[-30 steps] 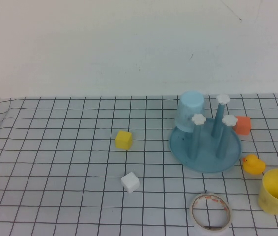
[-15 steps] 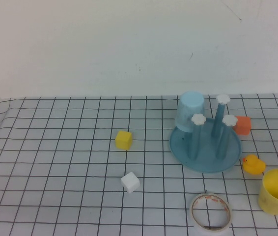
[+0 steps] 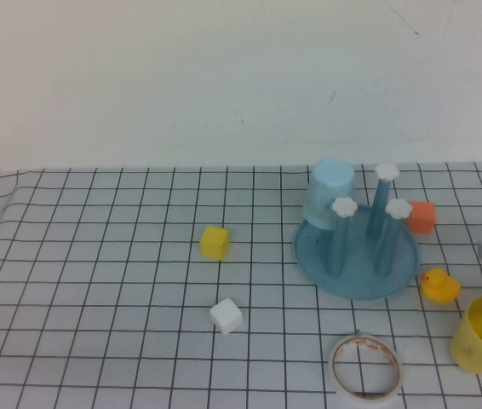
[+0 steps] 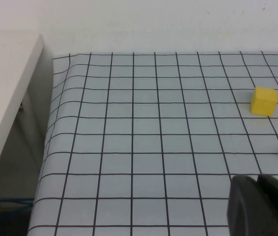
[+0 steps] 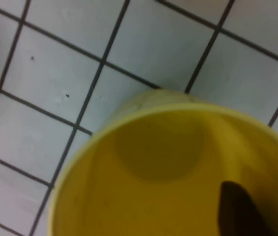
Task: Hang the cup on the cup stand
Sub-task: Pick up the cup from the table
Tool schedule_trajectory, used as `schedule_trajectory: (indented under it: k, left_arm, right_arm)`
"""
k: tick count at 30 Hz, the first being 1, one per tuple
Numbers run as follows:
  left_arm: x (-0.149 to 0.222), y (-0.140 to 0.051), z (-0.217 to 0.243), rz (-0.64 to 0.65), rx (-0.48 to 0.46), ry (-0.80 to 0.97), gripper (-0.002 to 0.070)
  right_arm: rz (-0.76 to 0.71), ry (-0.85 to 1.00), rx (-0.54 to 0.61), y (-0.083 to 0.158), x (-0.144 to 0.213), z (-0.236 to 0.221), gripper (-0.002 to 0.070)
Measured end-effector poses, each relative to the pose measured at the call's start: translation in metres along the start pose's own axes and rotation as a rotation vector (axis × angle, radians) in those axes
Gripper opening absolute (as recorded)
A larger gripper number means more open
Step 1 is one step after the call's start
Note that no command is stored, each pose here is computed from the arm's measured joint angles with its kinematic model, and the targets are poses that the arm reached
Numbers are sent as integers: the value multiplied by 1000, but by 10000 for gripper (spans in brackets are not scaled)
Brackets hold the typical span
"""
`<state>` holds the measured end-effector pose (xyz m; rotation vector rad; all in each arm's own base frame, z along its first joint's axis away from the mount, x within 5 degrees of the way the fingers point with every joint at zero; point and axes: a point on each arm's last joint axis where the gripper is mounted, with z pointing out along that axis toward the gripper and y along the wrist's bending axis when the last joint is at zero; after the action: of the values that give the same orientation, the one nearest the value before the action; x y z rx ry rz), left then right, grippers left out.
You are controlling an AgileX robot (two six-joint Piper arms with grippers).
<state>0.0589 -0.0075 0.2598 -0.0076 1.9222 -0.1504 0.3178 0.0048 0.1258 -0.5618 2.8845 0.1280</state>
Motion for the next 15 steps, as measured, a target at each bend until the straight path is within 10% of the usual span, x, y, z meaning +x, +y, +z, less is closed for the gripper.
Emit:
schedule_trajectory:
  k: [4,15]
  left_arm:
    - [0,0,0,1,0,0,-1]
    - [-10,-9,-1,-199,111,-99,-1]
  right_arm:
    - [29,-21,-10,1,-3,-1,33]
    - [-15,-266,-116,17,-28,-66,16]
